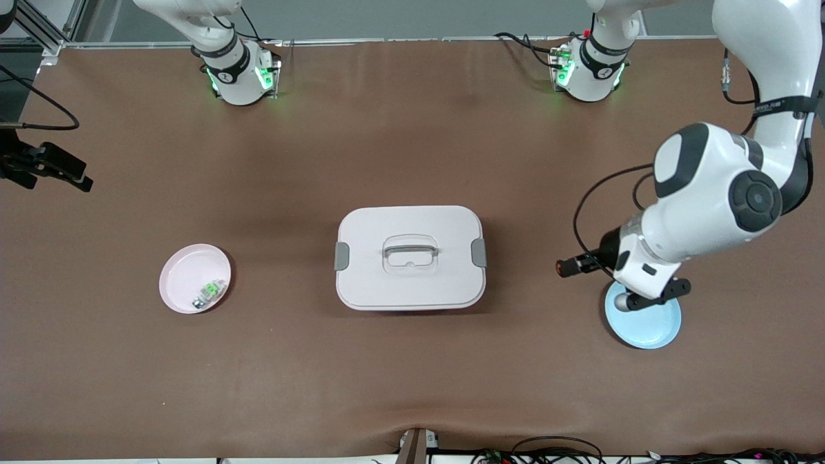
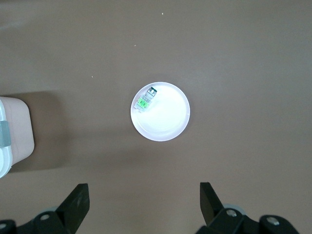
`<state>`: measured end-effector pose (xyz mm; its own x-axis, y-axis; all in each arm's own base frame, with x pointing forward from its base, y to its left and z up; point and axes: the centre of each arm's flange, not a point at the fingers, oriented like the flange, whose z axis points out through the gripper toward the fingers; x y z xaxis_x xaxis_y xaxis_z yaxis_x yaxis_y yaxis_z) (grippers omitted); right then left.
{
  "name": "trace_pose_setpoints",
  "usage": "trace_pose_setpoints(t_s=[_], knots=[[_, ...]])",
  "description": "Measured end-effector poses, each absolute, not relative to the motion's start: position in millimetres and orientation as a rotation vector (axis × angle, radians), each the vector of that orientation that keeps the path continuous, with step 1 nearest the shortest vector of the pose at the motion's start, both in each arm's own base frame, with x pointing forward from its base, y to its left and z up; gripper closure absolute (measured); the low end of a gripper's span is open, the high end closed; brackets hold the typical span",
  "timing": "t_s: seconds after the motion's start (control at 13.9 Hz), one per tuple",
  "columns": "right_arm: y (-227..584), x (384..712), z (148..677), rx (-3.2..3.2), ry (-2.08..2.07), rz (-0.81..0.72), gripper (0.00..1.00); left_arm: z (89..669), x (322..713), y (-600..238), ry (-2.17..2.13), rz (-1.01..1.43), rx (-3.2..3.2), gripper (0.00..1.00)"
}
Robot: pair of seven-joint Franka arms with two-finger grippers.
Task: Transfer orange switch to right arm and place
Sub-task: 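Carry the orange switch with the left gripper toward the box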
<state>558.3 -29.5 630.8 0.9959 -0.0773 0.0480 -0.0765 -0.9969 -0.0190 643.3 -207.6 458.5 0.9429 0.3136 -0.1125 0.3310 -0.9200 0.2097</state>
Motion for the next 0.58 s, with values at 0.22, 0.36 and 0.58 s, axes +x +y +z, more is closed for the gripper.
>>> trace_pose_setpoints(t_s=[0.22,0.36,0.58], knots=[[-28.8,558.4,631.4,-3.122,0.109,-0.077,0.00,480.8,617.4,-246.5,0.571,-0.173,2.862,0.27],[-27.5,559.3,627.9,-3.123,0.105,-0.061,0.00,487.7,601.5,-270.3,0.642,-0.228,2.851,0.27],[-24.8,565.1,610.1,-3.117,0.098,0.015,0.00,502.1,578.0,-310.3,0.722,-0.321,2.769,0.27]])
